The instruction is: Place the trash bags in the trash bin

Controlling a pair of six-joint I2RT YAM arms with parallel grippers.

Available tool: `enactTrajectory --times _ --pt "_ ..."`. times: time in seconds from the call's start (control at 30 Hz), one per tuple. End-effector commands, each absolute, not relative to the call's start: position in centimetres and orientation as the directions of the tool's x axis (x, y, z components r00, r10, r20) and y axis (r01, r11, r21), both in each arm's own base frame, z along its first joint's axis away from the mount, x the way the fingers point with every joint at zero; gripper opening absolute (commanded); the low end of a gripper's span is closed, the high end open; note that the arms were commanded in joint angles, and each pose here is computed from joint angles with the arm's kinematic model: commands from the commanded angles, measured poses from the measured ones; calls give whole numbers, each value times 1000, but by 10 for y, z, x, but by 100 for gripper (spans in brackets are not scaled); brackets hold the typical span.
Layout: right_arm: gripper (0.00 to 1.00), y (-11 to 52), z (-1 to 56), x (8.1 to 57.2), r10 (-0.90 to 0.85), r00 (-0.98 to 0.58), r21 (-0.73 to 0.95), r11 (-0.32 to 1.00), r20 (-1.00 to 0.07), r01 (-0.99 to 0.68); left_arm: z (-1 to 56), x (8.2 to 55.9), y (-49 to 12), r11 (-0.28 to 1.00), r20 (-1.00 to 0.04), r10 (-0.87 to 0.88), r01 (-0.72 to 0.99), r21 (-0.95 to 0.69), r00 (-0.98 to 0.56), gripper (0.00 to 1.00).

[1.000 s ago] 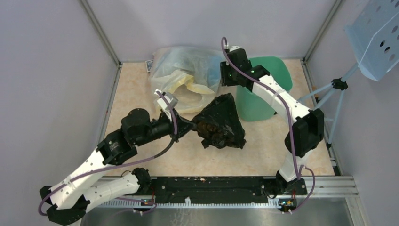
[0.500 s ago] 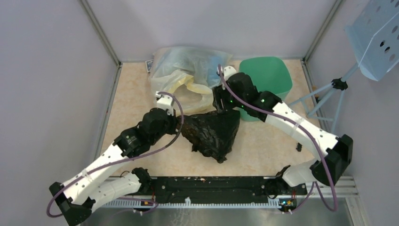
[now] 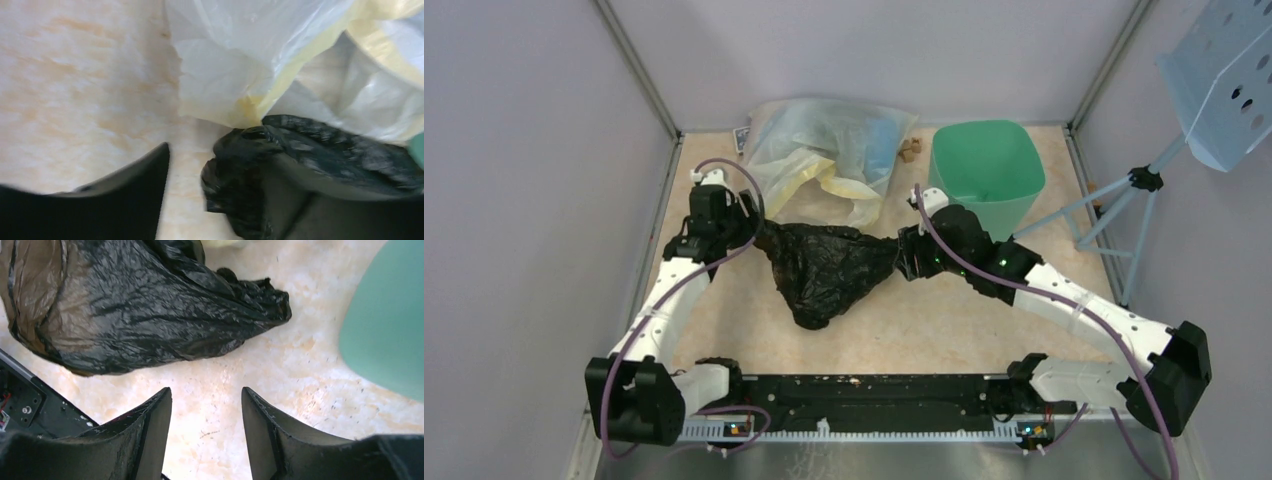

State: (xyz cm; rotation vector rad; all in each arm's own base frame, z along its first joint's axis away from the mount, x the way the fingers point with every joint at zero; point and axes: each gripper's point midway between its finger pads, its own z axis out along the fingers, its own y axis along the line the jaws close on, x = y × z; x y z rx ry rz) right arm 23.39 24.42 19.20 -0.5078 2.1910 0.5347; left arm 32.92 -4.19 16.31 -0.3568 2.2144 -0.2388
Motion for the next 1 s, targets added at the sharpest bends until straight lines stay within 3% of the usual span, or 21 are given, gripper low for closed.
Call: enactTrajectory --times 0.0,0.1,0.4,0.5,0.6,0.83,0.97 --pt "53 247 190 230 -103 -592 263 826 -799 -499 203 344 -61 922 -765 -350 -56 -383 -541 90" --pt "53 247 178 226 -68 -608 299 824 -791 -482 209 326 -59 918 -721 -366 -105 -381 -588 98" --pt "53 280 152 223 -52 -651 395 757 -757 -520 217 253 -52 890 -658 -439 -197 -411 -612 99" --pt "54 295 149 225 -68 -648 397 740 -759 -543 212 228 -84 844 -576 -436 -91 -529 -692 99" --pt "54 310 150 226 -80 -645 397 729 -760 -558 197 204 -108 763 -451 -468 -89 -641 -760 99" --pt "54 304 146 240 20 -654 401 804 -756 -439 153 171 -118 582 -159 -664 -371 -723 -731 97" --pt "55 291 144 244 78 -642 403 834 -763 -377 138 166 -121 535 -89 -697 -432 -726 -712 95"
